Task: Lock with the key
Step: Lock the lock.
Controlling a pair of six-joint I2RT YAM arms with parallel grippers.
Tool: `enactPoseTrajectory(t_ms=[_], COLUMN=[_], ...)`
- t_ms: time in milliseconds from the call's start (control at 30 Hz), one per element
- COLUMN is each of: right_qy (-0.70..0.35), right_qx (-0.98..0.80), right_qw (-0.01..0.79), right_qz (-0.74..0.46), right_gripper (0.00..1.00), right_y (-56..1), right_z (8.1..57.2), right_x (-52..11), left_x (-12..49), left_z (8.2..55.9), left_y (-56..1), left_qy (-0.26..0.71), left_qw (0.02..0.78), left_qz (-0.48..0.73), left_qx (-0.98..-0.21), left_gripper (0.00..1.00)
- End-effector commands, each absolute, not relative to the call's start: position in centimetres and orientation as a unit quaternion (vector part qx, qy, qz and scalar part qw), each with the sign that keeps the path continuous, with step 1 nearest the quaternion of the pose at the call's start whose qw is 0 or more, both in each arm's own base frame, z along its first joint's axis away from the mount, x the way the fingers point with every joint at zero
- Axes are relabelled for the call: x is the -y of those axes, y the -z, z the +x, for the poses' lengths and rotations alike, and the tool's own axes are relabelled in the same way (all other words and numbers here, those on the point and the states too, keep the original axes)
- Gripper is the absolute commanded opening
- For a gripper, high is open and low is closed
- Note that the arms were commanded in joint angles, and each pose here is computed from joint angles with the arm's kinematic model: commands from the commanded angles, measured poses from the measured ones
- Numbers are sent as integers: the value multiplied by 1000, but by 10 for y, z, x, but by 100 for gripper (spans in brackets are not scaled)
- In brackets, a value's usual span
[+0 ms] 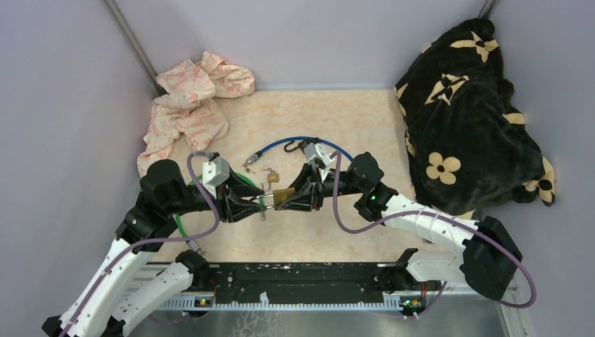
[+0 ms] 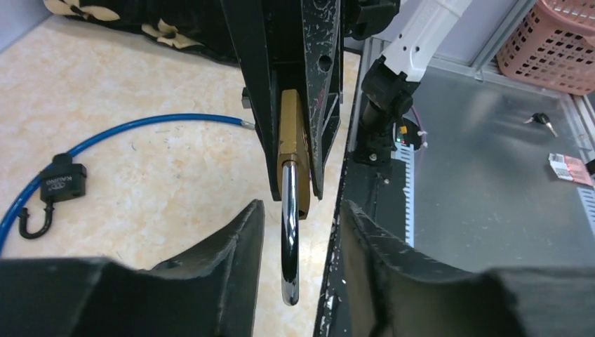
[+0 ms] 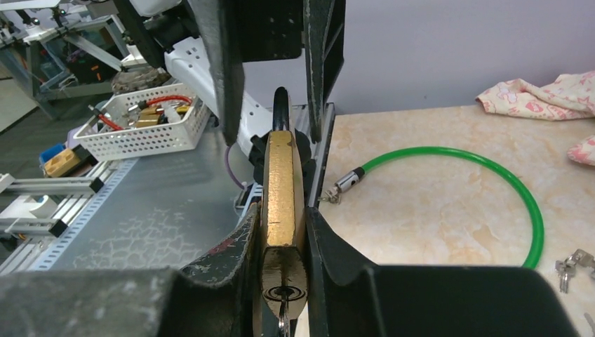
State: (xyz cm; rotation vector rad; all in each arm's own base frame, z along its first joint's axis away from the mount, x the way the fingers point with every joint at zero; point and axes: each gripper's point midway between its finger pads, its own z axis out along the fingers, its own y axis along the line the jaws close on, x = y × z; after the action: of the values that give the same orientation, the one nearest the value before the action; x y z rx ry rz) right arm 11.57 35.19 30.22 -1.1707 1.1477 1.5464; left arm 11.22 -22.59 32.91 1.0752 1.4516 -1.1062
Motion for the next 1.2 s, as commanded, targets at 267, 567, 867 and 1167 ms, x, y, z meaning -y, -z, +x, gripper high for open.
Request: enactPoseTrajectory(t_ms=[267,567,867,1167], right_qy=[-611,-612,-612,-618], right_qx=[-405,-400,-402,-407], right_qw=[499,497,498,490], right_qz=[-462,-467,-465,-461], right_gripper=[0,0,0,0], right_y=[-358,-361,-361,-350], right_z=[109,105,107,111], right_x=[-340,-338,-340,-355], left_x=[213,217,229,238], left_z=[112,112,105,103], left_y=[-322,-315,-308,-317], left_qy=[438,447,498,542], left_qw=[529,522,491,486], left_qz=[412,414,406,384], left_qx=[-599,-597,-588,-569], left_gripper=[61,48,0,0])
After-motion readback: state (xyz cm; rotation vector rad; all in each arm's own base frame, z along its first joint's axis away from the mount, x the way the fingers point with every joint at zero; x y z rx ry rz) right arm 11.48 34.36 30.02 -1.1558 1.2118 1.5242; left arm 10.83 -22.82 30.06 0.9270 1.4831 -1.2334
